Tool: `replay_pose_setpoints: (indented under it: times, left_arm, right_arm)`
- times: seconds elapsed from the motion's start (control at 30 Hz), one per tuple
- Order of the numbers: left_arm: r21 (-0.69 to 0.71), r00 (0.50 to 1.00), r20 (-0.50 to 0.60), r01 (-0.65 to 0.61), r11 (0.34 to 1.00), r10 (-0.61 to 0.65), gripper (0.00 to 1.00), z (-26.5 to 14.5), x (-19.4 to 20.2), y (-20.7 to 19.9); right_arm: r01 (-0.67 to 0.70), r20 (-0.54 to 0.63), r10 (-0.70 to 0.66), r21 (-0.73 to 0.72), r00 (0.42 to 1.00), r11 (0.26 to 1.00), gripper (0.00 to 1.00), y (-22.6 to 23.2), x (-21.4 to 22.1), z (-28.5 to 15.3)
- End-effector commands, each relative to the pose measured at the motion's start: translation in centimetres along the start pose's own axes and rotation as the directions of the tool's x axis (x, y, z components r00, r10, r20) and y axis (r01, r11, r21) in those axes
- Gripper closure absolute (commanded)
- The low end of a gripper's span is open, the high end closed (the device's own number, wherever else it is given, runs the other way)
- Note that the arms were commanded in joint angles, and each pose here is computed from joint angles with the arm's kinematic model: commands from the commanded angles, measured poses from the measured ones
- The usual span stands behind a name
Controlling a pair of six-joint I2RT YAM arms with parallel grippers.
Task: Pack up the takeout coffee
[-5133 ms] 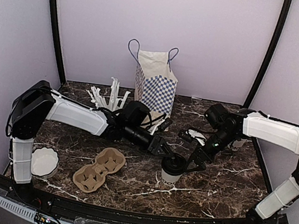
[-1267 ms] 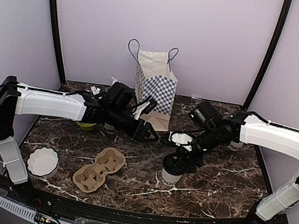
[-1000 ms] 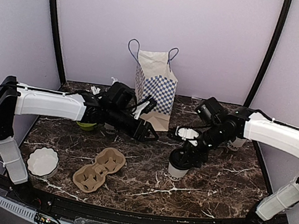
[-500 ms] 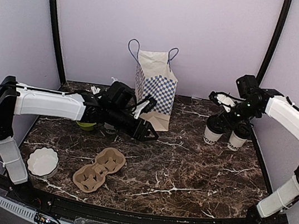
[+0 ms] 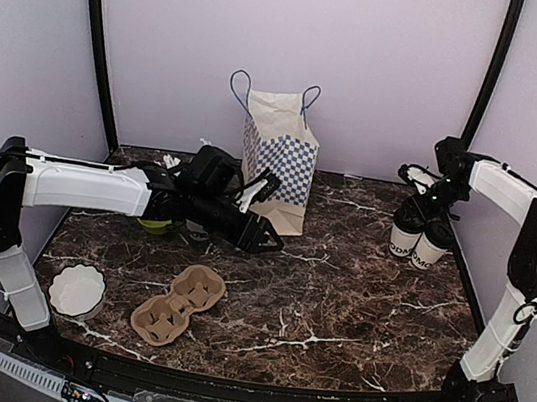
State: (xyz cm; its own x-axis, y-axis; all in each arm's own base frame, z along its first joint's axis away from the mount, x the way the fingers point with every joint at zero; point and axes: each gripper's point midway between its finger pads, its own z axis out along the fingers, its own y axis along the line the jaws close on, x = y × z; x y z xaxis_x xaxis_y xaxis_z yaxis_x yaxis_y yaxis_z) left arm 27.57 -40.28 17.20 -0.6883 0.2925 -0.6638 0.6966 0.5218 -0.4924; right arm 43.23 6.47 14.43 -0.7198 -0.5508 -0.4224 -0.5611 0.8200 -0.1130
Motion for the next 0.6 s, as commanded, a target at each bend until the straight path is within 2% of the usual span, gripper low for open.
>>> replay_pose_setpoints:
  times: [0.0, 0.27, 0.43, 0.57]
  left_arm:
    - [0.016, 0.998, 0.044, -0.039, 0.999, 0.038, 0.43, -1.5, -1.4, -0.9]
    - [0.017, 0.998, 0.047, -0.053, 0.998, 0.053, 0.43, -1.8, -1.8, -1.2]
    - [0.020, 0.997, 0.045, -0.057, 0.998, 0.056, 0.43, -1.7, -1.8, -1.2]
    - [0.019, 0.998, 0.038, -0.058, 0.998, 0.057, 0.43, -1.5, -2.0, -1.1]
  right_arm:
    - [-0.050, 0.051, 0.050, 0.008, 0.997, 0.999, 0.34, -1.6, -1.3, -0.8]
    - [-0.070, 0.011, 0.070, -0.027, 0.997, 0.997, 0.33, -1.4, -0.4, 1.4]
    - [-0.075, 0.029, 0.076, -0.040, 0.997, 0.996, 0.19, -1.3, -0.9, 1.2]
    - [-0.075, 0.056, 0.076, -0.030, 0.996, 0.997, 0.12, -1.2, -1.1, 0.2]
